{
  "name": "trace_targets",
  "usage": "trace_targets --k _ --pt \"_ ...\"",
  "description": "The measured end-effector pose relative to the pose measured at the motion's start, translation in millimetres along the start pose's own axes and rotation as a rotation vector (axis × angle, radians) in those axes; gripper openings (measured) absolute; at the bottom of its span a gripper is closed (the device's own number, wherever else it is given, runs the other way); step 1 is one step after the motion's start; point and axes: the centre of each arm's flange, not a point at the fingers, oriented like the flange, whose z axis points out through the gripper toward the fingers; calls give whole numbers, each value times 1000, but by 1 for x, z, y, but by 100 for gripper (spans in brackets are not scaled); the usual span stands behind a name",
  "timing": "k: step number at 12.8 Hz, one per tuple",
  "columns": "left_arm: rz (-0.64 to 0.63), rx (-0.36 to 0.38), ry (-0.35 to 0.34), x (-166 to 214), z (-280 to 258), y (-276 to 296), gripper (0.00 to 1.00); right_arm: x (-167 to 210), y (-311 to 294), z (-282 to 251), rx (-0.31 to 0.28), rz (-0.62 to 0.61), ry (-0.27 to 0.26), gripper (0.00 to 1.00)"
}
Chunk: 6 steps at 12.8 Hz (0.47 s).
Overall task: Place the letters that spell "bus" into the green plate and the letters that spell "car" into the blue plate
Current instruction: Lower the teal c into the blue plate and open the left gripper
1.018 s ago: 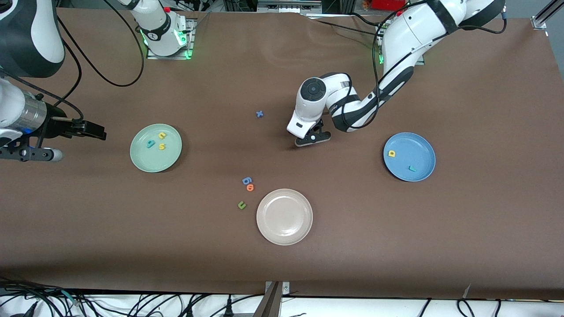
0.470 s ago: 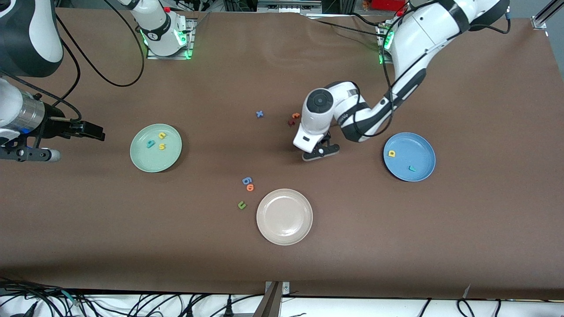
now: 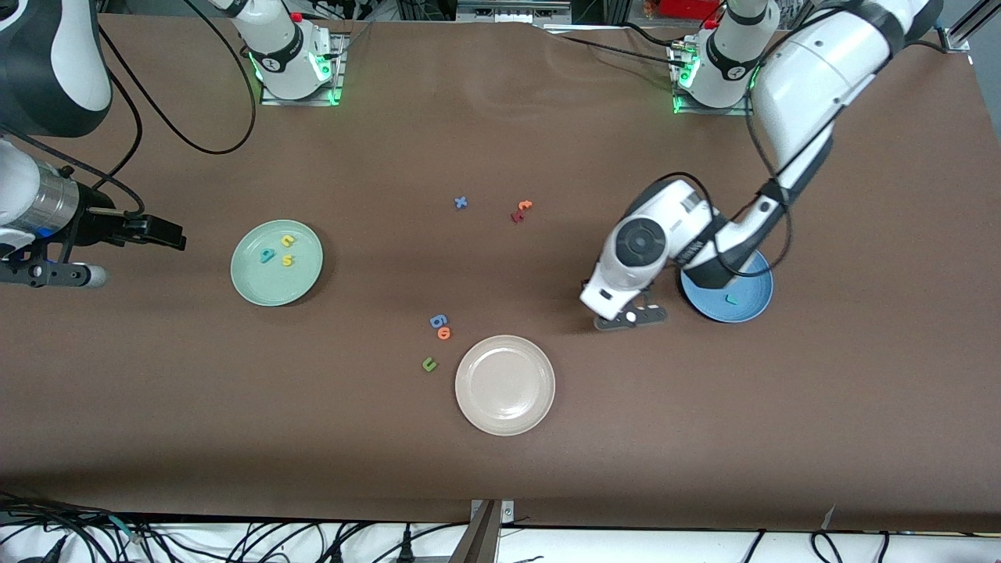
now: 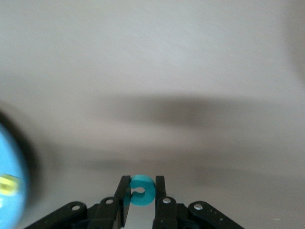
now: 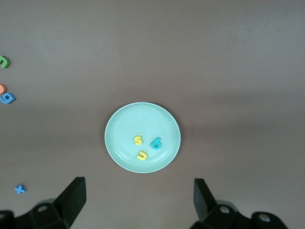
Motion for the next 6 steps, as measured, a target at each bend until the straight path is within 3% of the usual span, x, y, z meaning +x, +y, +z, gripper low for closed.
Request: trace_targets --k 6 --pt "279 62 -166 41 11 -125 25 0 3 0 1 5 0 100"
